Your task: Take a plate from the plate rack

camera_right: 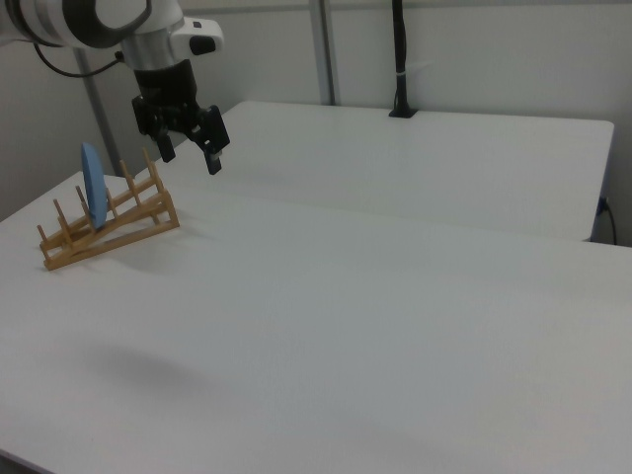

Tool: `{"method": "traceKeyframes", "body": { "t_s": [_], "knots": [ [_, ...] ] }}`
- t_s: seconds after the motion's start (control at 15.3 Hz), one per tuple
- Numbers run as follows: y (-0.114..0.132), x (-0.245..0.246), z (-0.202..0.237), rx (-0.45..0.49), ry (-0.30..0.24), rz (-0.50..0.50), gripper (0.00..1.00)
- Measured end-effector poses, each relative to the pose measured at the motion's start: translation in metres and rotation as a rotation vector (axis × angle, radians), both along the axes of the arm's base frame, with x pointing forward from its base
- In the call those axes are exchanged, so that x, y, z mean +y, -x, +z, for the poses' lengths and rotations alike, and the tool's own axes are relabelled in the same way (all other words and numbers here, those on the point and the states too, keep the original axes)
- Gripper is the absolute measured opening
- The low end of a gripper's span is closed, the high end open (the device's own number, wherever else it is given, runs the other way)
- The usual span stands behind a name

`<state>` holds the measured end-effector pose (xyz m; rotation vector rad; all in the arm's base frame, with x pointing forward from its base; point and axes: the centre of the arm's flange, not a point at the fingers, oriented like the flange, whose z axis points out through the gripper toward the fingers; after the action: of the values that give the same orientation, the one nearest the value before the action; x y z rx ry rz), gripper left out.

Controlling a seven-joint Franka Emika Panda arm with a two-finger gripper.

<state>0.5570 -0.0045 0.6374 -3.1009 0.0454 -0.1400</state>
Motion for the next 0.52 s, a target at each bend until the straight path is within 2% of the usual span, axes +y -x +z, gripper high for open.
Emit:
{"method": "traceKeyframes", "body": {
  "t_s": [0.52],
  "knots": [
    [-0.0003,0.0004,-0.001,0.002,0.001,0.008,1.0]
  ]
}}
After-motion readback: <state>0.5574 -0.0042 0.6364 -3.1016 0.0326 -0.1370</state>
